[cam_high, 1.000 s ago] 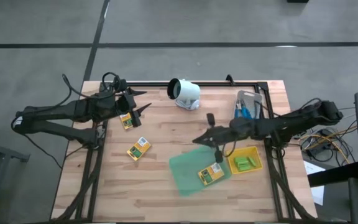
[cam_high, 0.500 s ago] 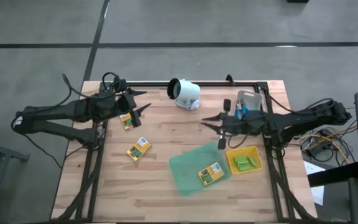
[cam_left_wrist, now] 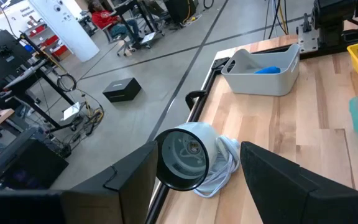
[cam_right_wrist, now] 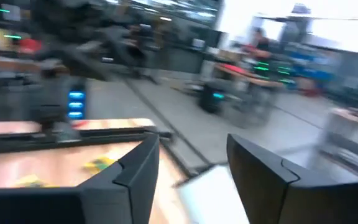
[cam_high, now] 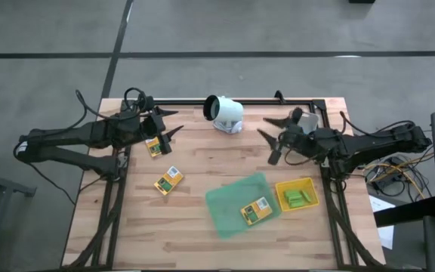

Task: Pick & Place School Supplies
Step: Put the yellow crayon box into the green bin

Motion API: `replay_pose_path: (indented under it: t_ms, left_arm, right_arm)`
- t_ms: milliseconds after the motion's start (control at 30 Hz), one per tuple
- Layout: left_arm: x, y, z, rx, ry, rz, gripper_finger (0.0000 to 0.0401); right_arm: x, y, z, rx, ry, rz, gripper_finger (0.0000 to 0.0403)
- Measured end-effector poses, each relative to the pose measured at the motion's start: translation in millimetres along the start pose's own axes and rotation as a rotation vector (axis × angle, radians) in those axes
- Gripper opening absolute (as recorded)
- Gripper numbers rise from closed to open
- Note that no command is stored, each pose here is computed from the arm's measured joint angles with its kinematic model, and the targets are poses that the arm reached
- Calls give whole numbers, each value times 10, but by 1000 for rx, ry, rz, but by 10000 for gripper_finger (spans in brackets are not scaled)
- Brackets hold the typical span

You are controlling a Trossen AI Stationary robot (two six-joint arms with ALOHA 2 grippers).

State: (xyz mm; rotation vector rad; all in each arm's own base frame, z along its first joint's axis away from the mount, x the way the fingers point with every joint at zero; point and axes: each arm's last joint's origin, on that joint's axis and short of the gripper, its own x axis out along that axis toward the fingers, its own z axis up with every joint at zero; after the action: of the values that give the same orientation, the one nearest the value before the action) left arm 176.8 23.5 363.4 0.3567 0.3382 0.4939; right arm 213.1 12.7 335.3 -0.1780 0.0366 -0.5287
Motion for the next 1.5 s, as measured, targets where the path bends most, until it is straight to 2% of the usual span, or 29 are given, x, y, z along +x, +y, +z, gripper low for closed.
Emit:
replay_pose_path:
  t_ms: [133, 233, 300, 433, 700, 967, 1433, 1500]
  left_arm:
    - [0, 0, 0, 0, 0, 0, 236]
    - [1, -1, 0, 0, 0, 0, 236]
    - [0, 0, 0, 0, 0, 0, 236]
    - [1, -1, -1, 1, 1, 0, 236]
    - [-1, 0, 0, 0, 1, 0, 236]
    - [0, 0, -1, 0, 1, 0, 236]
    - [1, -1, 0, -3, 0, 0, 236]
    - [0, -2, -3, -30, 4, -2, 236]
  right_arm:
    - [-17, -69, -15, -138, 61, -205, 201]
    - [-31, -100, -4, -176, 74, -268, 203]
    - [-53, -114, 15, -93, 51, -246, 203]
    - [-81, -102, 14, 76, 27, -115, 203]
    - [-96, -35, -74, 164, 95, 102, 203]
    - [-99, -38, -68, 237, 94, 102, 203]
    - [-96, -35, -70, 214, 94, 103, 203]
    - [-96, -35, -70, 213, 94, 103, 203]
